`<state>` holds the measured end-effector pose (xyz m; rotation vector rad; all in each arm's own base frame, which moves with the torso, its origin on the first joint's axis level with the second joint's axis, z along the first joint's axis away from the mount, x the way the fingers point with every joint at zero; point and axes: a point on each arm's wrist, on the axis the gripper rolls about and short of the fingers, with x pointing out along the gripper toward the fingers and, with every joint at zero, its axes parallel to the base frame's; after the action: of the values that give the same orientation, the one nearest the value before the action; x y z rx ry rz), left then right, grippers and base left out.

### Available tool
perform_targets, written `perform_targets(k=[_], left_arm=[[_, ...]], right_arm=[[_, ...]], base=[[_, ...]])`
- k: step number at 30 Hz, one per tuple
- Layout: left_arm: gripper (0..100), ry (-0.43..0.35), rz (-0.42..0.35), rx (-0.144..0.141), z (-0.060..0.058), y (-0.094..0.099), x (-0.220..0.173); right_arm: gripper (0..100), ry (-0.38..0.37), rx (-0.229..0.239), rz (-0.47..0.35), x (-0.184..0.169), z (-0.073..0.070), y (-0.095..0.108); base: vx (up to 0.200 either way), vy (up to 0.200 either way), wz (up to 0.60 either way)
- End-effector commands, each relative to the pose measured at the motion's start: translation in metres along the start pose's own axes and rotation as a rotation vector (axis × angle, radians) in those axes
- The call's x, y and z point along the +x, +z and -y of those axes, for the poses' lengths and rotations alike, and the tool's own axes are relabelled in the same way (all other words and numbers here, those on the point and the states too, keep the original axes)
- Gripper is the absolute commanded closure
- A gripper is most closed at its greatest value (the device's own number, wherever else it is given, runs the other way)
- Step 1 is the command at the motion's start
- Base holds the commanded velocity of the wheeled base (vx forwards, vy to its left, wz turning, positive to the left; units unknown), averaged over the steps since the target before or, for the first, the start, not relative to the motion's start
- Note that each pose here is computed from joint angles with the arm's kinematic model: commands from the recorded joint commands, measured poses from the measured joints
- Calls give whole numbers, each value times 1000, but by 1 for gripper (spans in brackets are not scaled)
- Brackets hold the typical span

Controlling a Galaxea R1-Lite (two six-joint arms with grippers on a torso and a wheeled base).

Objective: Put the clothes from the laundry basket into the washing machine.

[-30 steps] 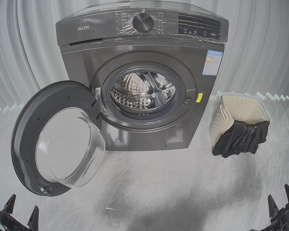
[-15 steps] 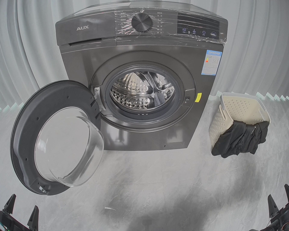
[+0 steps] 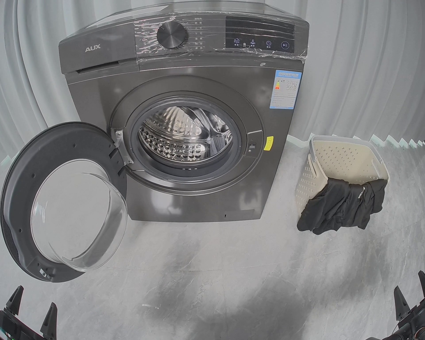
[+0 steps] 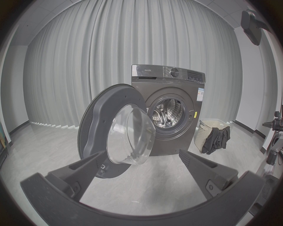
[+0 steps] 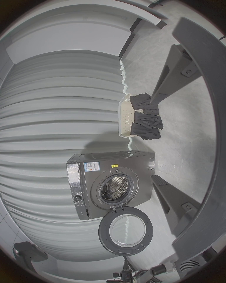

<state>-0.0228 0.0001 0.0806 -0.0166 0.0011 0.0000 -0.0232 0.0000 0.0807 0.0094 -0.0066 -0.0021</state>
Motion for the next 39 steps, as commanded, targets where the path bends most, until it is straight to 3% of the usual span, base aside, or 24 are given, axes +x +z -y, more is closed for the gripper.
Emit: perform_targets(k=[1, 14, 23, 35, 39], left_arm=[[0, 0, -2, 0, 0, -5, 0], [0, 0, 0, -2, 0, -5, 0], [0, 2, 0, -2, 0, -5, 0], [0, 0, 0, -2, 0, -5, 0], [0, 0, 0, -3, 0, -5, 0]], right_arm=[[0, 1, 0, -5, 0, 0, -5], [0, 1, 0, -5, 0, 0, -5], [0, 1, 0, -5, 0, 0, -5], [0, 1, 0, -5, 0, 0, -5], [0, 1, 0, -5, 0, 0, -5]], base=[[0, -200, 0], [0, -200, 0], [0, 0, 0], [0, -200, 0], [0, 0, 0]])
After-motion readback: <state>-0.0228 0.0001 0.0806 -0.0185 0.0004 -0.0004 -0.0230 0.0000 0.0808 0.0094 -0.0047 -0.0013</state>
